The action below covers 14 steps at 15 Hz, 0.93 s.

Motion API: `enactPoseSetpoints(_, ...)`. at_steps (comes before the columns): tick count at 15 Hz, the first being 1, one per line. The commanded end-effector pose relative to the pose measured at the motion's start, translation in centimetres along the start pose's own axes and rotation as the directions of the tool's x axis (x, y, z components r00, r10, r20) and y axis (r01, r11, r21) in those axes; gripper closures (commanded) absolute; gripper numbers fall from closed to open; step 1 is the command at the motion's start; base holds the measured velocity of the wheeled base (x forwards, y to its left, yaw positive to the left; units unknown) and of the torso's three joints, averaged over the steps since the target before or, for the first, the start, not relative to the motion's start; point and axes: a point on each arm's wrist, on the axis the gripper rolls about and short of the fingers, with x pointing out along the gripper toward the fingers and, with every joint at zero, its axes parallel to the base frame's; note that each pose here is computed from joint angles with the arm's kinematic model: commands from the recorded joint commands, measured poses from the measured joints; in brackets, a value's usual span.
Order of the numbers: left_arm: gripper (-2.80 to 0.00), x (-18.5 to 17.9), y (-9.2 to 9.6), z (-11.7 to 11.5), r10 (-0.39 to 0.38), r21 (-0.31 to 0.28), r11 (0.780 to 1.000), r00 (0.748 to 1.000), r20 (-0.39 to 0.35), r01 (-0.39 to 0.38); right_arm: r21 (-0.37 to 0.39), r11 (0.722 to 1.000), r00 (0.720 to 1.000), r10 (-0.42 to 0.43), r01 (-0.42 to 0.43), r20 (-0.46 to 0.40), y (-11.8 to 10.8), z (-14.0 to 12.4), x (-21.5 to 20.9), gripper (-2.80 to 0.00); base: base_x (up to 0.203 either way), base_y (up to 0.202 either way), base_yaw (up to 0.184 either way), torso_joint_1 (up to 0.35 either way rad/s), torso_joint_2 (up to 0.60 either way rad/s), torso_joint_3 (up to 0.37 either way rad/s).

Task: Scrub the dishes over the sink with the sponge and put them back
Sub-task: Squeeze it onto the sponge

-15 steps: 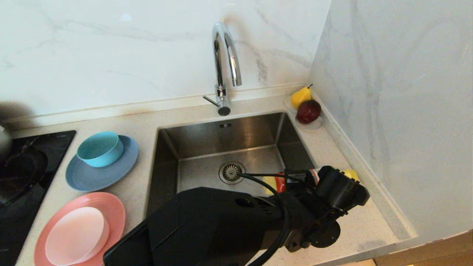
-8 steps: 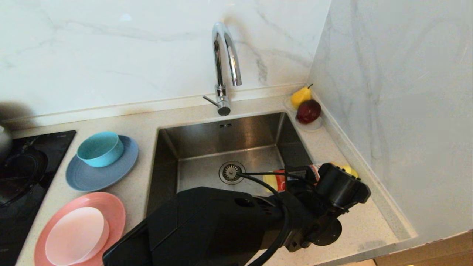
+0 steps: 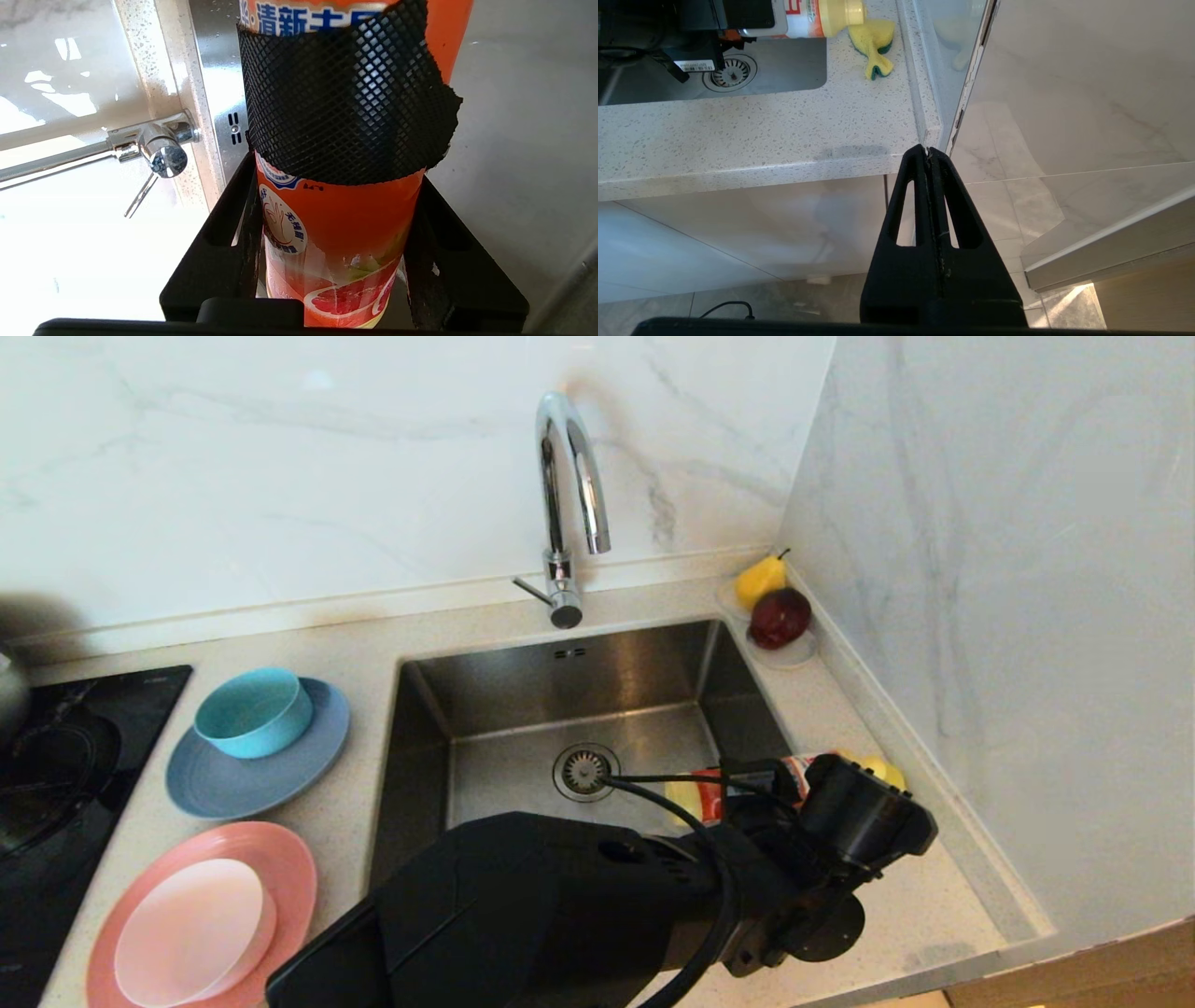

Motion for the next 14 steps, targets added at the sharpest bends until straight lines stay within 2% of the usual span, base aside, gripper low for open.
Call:
enactPoseSetpoints(1, 0.0, 0.1, -0.6, 0.0, -0.003, 0.019, 1.0, 1.0, -0.008, 0.003, 0.0, 1.0, 1.0, 0.001, -0.001, 0.002, 0.0, 0.0, 0.0, 0.0, 0.0, 0.0, 0.0, 0.0, 0.0, 0.0)
enactPoseSetpoints(5, 0.0, 0.0, -1.1, 0.2, -0.009, 0.034, 0.999, 1.0, -0.008, 0.009, 0.0, 1.0, 1.0, 0.001, -0.001, 0.002, 0.0, 0.0, 0.0, 0.0, 0.0, 0.0, 0.0, 0.0, 0.0, 0.0)
enactPoseSetpoints(7, 0.0, 0.0, -1.0, 0.2, -0.003, 0.02, 1.0, 1.0, -0.004, 0.003, 0.0, 1.0, 1.0, 0.001, -0.001, 0.002, 0.0, 0.0, 0.0, 0.0, 0.0, 0.0, 0.0, 0.0, 0.0, 0.0)
enactPoseSetpoints(12, 0.0, -0.6, 0.8, 0.2, 0.039, -0.037, 0.999, 0.999, -0.011, -0.039, 0.0, 1.0, 1.0, 0.001, -0.001, 0.002, 0.0, 0.0, 0.0, 0.0, 0.0, 0.0, 0.0, 0.0, 0.0, 0.0)
enactPoseSetpoints(14, 0.0, -0.6, 0.8, 0.3, 0.044, -0.043, 0.998, 0.999, -0.015, -0.044, 0.0, 1.0, 1.0, 0.001, -0.001, 0.002, 0.0, 0.0, 0.0, 0.0, 0.0, 0.0, 0.0, 0.0, 0.0, 0.0)
